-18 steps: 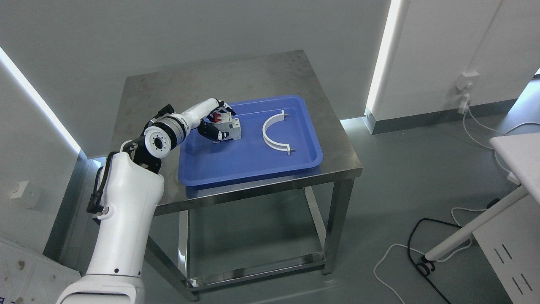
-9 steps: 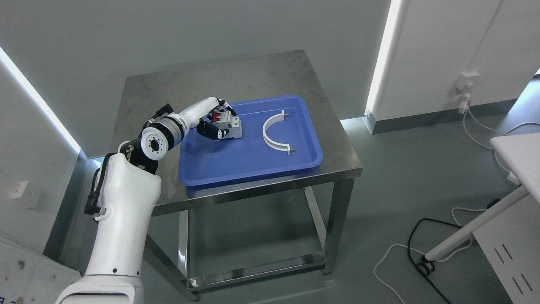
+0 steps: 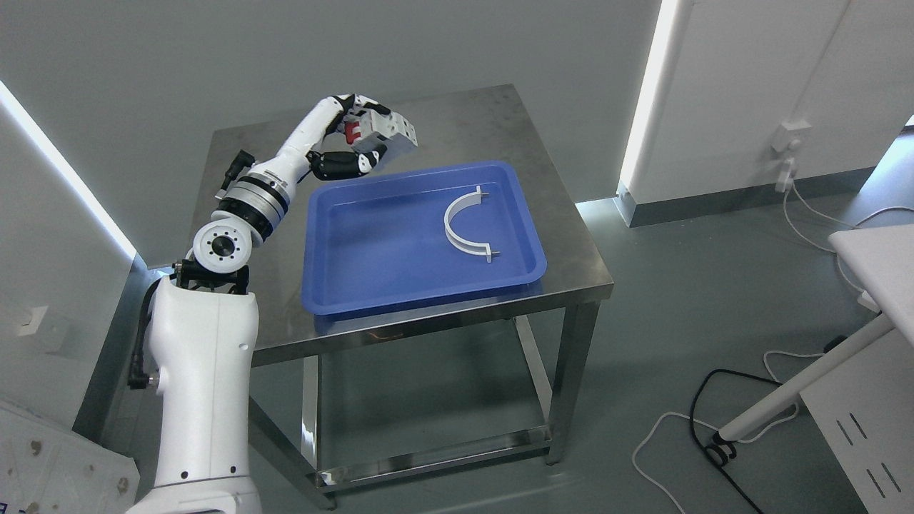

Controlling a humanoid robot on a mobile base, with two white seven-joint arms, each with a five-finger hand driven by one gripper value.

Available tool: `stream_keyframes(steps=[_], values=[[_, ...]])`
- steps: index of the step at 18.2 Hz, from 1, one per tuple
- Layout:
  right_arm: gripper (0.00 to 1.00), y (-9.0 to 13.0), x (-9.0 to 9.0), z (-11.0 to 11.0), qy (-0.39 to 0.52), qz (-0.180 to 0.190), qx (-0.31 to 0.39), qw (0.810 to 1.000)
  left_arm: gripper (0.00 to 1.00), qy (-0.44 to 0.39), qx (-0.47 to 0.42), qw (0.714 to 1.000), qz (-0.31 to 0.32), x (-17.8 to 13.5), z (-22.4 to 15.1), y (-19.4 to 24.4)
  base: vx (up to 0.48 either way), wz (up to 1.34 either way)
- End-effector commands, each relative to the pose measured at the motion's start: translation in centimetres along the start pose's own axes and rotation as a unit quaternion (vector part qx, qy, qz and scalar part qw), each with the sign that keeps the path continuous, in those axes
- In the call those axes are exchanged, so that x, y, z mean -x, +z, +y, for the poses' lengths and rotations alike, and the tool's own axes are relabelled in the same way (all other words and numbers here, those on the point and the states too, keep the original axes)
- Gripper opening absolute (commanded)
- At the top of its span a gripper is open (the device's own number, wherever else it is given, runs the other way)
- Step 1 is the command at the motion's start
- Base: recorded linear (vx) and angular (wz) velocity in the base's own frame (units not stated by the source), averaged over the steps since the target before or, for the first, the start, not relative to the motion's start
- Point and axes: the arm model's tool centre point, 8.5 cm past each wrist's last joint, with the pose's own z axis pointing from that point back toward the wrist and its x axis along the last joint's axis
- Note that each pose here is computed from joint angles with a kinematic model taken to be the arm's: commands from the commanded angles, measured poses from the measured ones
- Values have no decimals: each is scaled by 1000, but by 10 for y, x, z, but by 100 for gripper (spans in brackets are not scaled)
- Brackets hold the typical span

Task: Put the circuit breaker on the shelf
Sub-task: 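Lift the circuit breaker out of the tray with the left hand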

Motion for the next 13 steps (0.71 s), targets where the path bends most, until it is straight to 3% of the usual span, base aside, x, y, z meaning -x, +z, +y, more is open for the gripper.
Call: stream_keyframes(steps=[1, 8, 13], values=[[100, 0, 1, -12, 1, -32, 10, 999, 2, 78, -221, 969, -84, -23, 62, 83, 0, 0], [100, 0, 1, -12, 0, -32, 10, 999, 3, 55, -208, 972, -98, -1, 18, 160, -5, 30], [100, 0, 1, -12, 1, -32, 10, 999, 3, 51, -186, 977, -91, 13, -6, 179, -267, 40]])
